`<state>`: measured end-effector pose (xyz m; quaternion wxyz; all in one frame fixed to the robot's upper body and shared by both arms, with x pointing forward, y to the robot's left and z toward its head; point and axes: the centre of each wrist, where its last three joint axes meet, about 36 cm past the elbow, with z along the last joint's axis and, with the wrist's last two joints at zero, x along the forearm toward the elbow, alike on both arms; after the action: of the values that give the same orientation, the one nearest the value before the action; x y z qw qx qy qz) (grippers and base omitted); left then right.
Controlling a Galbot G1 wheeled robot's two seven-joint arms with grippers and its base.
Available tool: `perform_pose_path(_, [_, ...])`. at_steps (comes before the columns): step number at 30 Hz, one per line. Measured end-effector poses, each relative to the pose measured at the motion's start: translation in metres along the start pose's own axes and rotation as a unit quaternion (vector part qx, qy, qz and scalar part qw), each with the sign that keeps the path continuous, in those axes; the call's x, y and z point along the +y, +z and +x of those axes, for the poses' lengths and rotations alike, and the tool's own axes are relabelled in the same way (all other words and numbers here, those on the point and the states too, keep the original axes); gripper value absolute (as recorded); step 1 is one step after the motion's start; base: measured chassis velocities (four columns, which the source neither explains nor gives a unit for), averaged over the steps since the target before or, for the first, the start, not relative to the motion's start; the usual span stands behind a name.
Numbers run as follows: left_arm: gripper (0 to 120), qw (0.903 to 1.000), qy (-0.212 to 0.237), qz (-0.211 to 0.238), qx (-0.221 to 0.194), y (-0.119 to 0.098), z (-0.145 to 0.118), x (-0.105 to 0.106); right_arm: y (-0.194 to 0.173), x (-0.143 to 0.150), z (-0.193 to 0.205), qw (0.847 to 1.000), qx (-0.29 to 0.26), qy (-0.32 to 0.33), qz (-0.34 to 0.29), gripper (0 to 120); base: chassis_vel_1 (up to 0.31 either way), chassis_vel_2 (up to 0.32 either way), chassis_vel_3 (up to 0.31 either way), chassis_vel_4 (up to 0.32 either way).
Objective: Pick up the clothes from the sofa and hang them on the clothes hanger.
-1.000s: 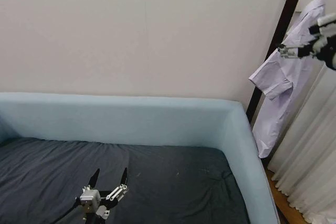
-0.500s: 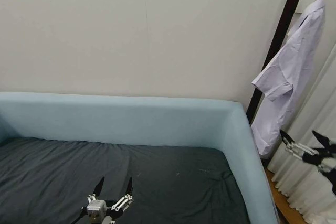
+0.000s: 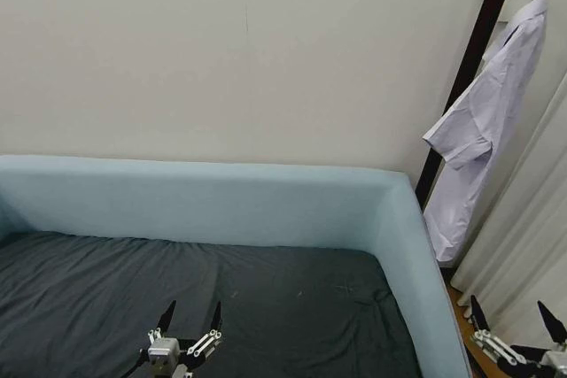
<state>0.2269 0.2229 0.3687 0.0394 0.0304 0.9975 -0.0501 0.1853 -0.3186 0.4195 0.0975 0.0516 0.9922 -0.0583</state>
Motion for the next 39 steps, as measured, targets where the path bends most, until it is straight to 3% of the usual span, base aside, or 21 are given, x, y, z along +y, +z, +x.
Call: perform_pose_path(39, [100,1.0000,0.002,-0.001,-0.001,0.001,-0.003,-0.001,0.013,-0.001,0.006,1.000,0.008,-0.009,0.004,100,0.000,0.000,0.000,0.000])
